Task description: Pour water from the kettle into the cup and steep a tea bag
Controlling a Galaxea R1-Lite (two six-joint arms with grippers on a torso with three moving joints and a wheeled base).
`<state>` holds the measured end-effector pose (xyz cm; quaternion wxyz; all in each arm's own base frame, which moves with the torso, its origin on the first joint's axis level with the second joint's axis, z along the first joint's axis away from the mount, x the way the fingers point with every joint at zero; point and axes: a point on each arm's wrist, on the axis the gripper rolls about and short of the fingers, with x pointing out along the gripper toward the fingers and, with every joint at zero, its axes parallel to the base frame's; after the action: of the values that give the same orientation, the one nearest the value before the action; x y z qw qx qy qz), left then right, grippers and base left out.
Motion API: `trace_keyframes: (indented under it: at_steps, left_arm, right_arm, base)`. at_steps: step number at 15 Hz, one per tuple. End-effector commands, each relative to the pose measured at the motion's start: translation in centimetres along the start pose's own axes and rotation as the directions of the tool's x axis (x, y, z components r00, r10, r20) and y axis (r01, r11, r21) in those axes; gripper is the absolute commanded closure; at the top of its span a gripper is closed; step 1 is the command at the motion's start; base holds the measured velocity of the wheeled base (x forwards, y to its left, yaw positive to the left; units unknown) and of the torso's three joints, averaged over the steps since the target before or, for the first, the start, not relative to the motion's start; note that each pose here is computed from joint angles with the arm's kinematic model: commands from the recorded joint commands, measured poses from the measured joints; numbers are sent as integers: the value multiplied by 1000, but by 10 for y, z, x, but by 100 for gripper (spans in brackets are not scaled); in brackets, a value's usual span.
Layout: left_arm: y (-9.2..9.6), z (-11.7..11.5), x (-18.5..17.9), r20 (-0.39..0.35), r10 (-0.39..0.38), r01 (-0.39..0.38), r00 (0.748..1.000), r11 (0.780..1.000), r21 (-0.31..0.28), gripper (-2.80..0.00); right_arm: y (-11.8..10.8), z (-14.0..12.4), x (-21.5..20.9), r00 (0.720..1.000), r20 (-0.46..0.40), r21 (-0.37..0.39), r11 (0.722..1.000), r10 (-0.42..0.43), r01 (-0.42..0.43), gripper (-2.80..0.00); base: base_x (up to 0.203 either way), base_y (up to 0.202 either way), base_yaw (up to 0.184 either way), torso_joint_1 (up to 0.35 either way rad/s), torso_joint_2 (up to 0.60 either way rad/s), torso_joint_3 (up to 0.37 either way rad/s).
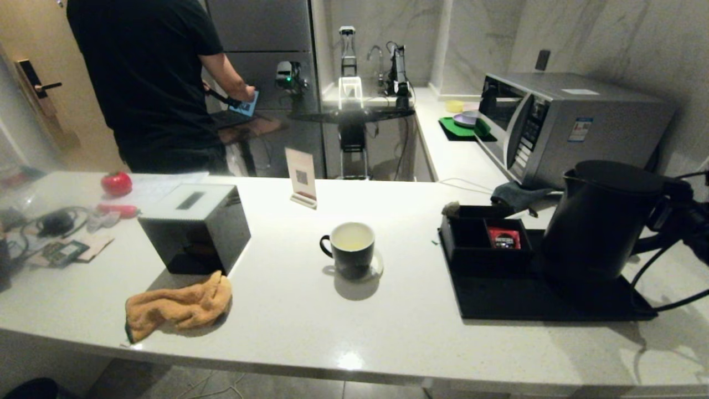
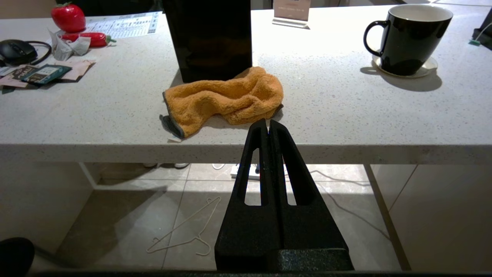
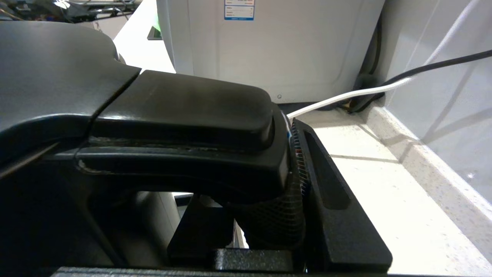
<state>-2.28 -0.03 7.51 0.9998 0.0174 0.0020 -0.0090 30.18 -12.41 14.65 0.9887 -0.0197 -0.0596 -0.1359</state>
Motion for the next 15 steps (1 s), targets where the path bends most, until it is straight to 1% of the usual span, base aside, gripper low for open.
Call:
trace_keyframes:
  at_steps: [1,4,10,15]
  left_arm:
    - [0,0,0,0,-2,2,1000,1000,0,0]
    - [0,0,0,1,0,0,1000,1000,0,0]
    - [0,0,0,0,-1,1,1000,1000,0,0]
    - [0,0,0,0,-1,1,1000,1000,0,0]
  right_arm:
    - [0,17,-4,999,44,-6,1000,1,-1,0]
    - [0,39,-1,999,40,-6,1000,1,-1,0]
    - [2,59,-14,1000,5,-1,1000,3,-3,0]
    - [23,75,-30,998,-41,12,999,37,-37,0]
  base:
    - [0,0,0,0,0,0]
    - [0,0,0,0,0,0]
    - [0,0,0,0,0,0]
    - [0,0,0,0,0,0]
